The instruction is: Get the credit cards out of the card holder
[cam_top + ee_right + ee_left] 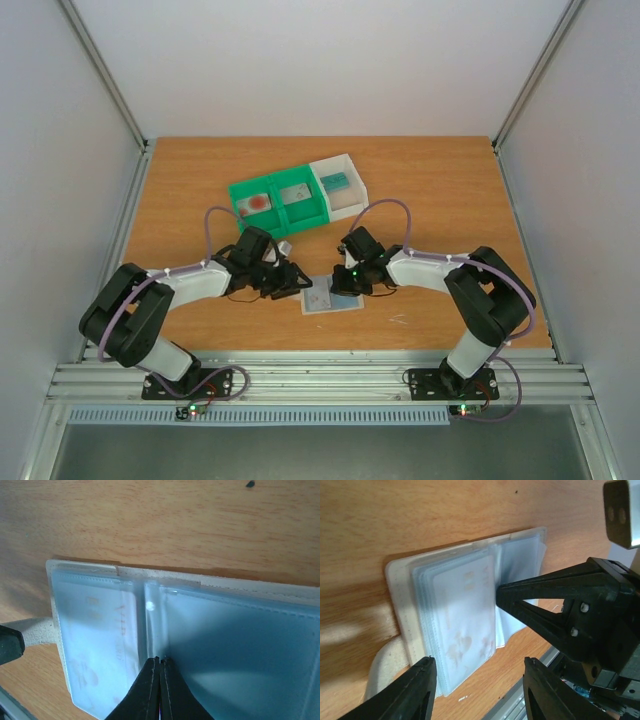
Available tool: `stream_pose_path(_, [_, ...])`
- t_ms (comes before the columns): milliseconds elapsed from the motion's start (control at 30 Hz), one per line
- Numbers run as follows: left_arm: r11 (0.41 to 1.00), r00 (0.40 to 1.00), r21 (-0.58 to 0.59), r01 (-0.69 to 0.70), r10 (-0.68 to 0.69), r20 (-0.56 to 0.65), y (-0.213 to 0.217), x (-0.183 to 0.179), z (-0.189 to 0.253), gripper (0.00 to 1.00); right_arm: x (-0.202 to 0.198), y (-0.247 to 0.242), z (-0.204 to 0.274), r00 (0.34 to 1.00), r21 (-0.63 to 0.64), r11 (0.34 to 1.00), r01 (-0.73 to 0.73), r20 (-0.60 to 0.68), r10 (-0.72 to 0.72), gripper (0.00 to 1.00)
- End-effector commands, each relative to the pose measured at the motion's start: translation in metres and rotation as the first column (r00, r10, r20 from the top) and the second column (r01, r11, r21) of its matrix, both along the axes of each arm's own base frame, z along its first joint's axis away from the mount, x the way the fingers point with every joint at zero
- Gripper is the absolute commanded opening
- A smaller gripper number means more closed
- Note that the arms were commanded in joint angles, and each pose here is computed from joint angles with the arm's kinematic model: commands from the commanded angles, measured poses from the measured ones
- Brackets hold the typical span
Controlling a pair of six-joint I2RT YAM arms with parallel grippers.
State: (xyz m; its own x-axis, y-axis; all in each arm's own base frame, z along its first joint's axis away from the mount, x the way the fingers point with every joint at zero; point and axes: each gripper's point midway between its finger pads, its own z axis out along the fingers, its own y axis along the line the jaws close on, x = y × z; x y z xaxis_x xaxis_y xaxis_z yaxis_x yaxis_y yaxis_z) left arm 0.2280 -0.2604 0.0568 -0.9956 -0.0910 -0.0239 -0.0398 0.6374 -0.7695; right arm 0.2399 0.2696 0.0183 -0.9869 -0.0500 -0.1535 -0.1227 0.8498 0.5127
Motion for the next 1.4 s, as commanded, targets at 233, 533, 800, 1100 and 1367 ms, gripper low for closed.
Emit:
stream_pose_path(233, [0.998, 0.998, -0.046, -0.052, 0.053, 0.024, 0.005, 0.017, -0.006, 0.49, -0.007, 0.002, 0.004, 1.000, -0.002, 1.000, -0.022, -0.022, 0.022, 0.06])
stream_pose_path(533, [0.995, 0.996, 0.037, -0.091, 0.091, -0.004, 0.030, 0.014, -0.019, 0.48, 0.001, 0.014, 0.030, 1.000, 0.043, 0.999, -0.029, 0.002, 0.029, 0.11])
stream_pose_path(800, [0.996, 0.997, 0.022, -0.082, 0.082, 0.012, 0.029, 0.013, -0.011, 0.48, -0.003, 0.018, 0.016, 0.998, 0.028, 0.998, -0.048, -0.039, 0.049, 0.12])
stream_pose_path(1100, [0.997, 0.996, -0.039, -0.070, 0.072, 0.047, 0.023, 0.011, 0.009, 0.48, -0.013, 0.002, -0.014, 0.996, -0.088, 0.995, -0.049, -0.082, 0.041, 0.04])
stream_pose_path(1367, [0.984, 0.995, -0.174, -0.047, 0.062, 0.084, 0.008, 0.018, 0.026, 0.51, -0.019, -0.008, -0.030, 0.995, -0.129, 0.991, -0.031, -0.103, 0.018, 0.02])
